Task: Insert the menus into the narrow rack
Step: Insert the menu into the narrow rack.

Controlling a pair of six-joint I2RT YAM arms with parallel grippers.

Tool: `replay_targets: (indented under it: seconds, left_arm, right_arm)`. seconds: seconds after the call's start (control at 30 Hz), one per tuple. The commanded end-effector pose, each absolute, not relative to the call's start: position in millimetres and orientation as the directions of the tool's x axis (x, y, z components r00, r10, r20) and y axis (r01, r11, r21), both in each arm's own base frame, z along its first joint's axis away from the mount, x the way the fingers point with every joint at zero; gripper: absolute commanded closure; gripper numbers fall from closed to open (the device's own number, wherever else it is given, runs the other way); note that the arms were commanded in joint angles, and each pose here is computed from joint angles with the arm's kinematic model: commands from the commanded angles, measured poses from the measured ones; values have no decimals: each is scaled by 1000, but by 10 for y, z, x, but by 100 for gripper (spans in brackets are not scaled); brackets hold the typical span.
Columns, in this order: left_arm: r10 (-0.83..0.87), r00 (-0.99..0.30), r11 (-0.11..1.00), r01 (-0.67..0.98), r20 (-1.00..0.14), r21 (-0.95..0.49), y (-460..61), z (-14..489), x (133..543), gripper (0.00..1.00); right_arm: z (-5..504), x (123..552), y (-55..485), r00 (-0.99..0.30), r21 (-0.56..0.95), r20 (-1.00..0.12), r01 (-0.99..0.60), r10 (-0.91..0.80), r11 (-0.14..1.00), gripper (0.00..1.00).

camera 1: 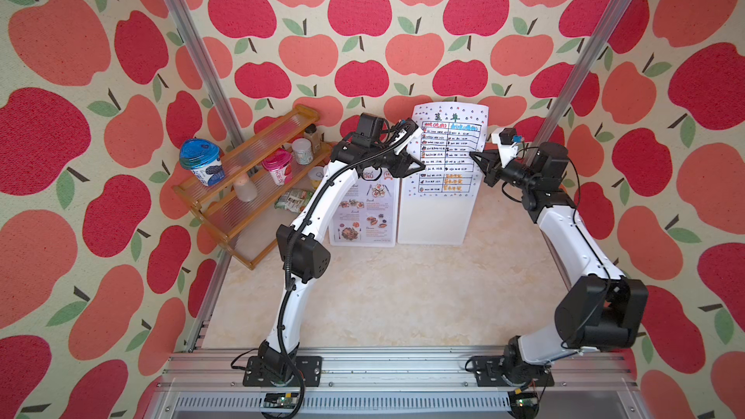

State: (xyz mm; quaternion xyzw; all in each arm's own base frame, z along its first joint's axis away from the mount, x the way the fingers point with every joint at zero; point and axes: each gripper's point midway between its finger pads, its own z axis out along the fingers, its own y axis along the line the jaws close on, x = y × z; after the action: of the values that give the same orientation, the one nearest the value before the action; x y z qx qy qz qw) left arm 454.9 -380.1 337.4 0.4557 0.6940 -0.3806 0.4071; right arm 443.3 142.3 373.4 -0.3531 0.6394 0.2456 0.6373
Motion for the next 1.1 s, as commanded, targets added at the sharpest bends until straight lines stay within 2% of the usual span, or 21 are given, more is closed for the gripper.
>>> replay_targets:
  seconds: [0.0,0.4,0.47,0.57,0.63,0.73,0.93,1.07]
  left_arm:
    - [268,-136,291,955,-954,-54,-3746,3865,4480,46]
    - [202,-67,312,950,-977,-1,-3654,4134,4624,50]
    - [199,-69,308,951,-978,-4,-3665,4128,4631,55]
    - [201,-78,300,954,-976,-14,-3679,4113,4608,71]
    - [209,-85,299,954,-974,-19,-3673,4090,4596,79]
    - [225,-103,296,955,-969,-33,-3660,4037,4574,83]
    - [248,-134,281,958,-960,-61,-3692,3936,4514,85]
    - [260,-151,276,958,-954,-76,-3712,3876,4491,86]
  right_arm:
    - [3744,4374,1484,77,-145,-988,-779,-136,610,92]
    - [3548,4304,1444,37,-118,-989,-784,-145,609,95]
    - [3539,4300,1447,30,-112,-989,-787,-143,607,95]
    - [3586,4309,1441,39,-120,-989,-782,-145,612,94]
    - [3630,4316,1441,44,-124,-989,-781,-144,612,90]
    - [3712,4336,1446,52,-125,-989,-782,-136,611,82]
    - [3843,4369,1501,72,-127,-991,-791,-114,598,66]
    - [3926,4393,1541,96,-144,-989,-793,-112,592,63]
